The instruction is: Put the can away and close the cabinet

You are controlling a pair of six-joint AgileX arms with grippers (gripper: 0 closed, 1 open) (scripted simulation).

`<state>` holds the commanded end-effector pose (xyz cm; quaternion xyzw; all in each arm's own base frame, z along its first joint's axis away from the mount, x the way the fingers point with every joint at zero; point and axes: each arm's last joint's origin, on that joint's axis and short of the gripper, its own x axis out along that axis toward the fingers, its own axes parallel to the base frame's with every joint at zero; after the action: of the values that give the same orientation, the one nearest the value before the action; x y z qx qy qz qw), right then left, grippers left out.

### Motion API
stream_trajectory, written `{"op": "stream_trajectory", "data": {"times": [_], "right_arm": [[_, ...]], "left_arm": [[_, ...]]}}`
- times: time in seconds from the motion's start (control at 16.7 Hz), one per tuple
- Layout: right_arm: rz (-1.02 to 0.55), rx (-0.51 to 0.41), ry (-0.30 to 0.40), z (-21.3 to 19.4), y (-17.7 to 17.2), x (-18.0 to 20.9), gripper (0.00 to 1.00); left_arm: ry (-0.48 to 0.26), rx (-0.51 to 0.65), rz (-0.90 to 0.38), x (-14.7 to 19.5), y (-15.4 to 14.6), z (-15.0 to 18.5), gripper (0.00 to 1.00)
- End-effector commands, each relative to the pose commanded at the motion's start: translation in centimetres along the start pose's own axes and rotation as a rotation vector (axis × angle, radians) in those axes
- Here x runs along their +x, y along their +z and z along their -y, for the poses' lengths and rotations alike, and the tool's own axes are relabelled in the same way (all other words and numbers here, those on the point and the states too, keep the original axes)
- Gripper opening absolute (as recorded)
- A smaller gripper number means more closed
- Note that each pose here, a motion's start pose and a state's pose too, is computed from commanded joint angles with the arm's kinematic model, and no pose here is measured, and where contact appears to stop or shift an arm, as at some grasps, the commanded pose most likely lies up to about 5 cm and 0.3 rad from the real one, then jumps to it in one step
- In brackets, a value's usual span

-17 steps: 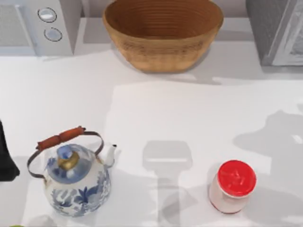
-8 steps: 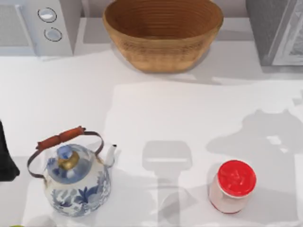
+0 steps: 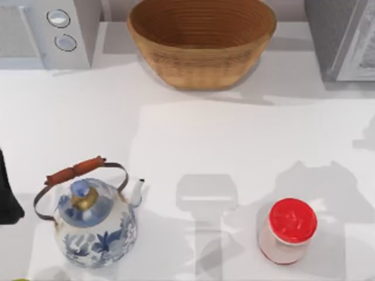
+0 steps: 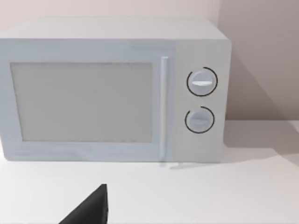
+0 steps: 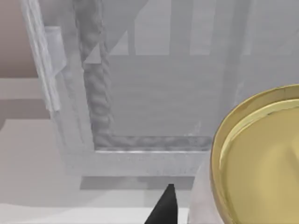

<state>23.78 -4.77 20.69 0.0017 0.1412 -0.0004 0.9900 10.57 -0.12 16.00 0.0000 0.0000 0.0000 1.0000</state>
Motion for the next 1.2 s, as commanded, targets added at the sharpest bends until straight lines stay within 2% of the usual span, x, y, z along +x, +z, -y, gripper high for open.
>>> {"op": "stream_trajectory", "data": {"times": [0.24,0.6,0.9,1.2], "right_arm": [[0.035,-0.011,0.012,-2.1,-1.3,-4.2,0.0],[0.175,-0.024,0.021,-4.1,-4.7,-9.8,0.0],[0.266,-0.01,0.007,-4.6,-7.5,-11.3,0.0],[0.283,-0.003,0.001,-4.6,-8.2,-11.4,0.0]], "left_arm": [[0.0,0.0,0.0,0.0,0.0,0.0,1.0],[0.0,0.0,0.0,0.0,0.0,0.0,1.0],[0.0,0.0,0.0,0.0,0.0,0.0,1.0],[0.0,0.0,0.0,0.0,0.0,0.0,1.0]]}}
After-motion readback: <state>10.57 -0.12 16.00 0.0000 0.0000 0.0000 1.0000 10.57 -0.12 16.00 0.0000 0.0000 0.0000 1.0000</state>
